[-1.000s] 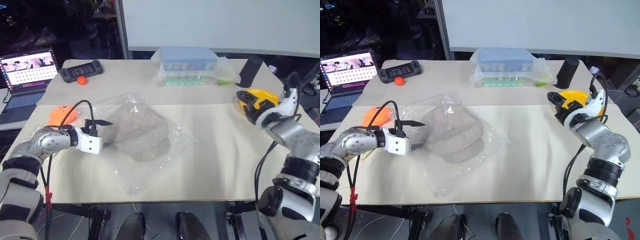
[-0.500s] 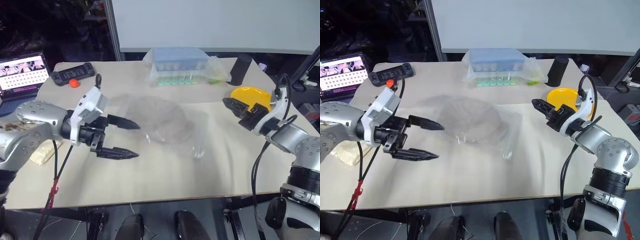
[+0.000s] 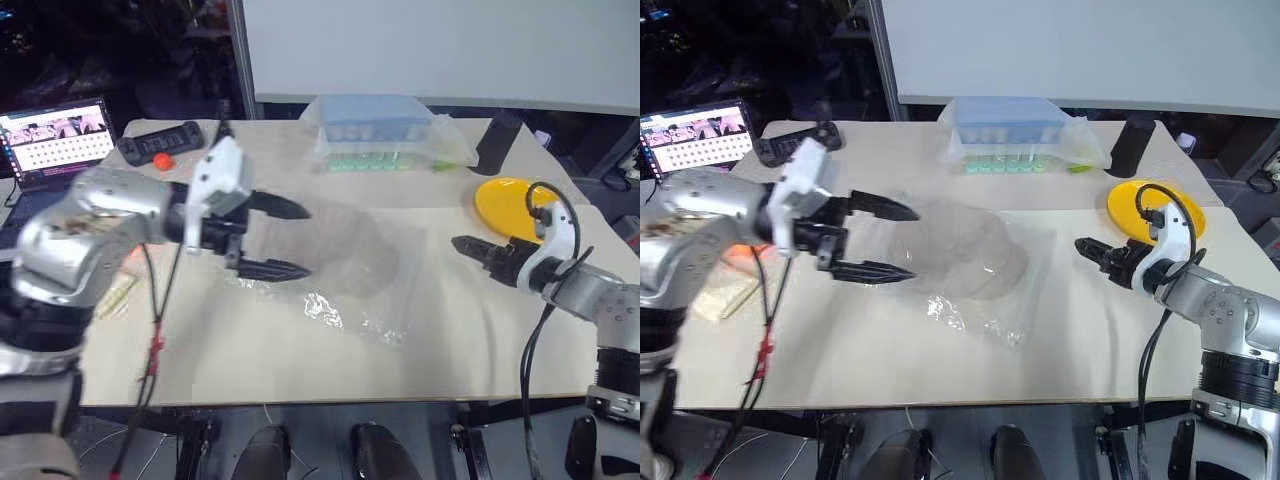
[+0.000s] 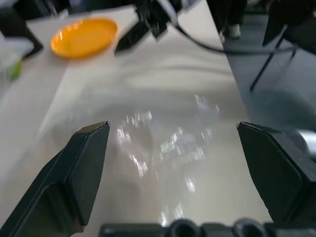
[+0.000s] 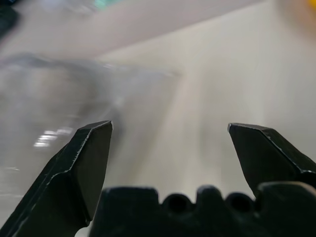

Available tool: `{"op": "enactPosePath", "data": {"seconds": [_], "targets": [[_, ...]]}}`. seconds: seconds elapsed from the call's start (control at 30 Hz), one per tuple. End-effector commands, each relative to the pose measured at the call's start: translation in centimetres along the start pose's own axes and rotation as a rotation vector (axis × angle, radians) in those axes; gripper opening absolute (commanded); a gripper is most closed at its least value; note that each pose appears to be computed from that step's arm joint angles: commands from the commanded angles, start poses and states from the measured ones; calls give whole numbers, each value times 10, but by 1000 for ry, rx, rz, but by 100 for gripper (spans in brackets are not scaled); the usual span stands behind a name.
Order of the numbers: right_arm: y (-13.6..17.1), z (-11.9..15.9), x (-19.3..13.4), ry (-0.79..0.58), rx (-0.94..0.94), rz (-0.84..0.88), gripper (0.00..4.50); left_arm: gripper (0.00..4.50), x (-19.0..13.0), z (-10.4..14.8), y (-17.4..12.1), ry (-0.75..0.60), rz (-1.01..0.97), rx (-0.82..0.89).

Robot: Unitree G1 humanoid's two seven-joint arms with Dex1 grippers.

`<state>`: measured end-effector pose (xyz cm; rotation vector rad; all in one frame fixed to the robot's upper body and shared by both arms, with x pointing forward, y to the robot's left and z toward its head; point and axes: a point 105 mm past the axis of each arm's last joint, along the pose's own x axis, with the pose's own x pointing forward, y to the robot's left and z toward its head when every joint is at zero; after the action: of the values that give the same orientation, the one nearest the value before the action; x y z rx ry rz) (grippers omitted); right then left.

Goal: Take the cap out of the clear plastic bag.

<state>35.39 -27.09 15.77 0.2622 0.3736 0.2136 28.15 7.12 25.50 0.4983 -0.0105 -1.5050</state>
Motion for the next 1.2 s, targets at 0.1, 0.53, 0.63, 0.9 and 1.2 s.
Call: {"op": "enactPosePath", "data": {"seconds": [0.1,0.53,0.63,0.9,1.2], "targets": [[-25,9,-10,-42,-86,-140,450,442,69,-17,-4,39,-51,54],[-38,12,-34,-84,-119,-246,450,442,199,-57,44,243,159,481],[-40,14,-37,-93,-115,-257,450,442,192,-76,49,330,137,654],[-41,16,-32,-103,-107,-256,450,442,103,-138,53,530,26,875],[-32,15,-11,-84,-109,-200,450,442,-5,-153,26,581,-151,928]]}}
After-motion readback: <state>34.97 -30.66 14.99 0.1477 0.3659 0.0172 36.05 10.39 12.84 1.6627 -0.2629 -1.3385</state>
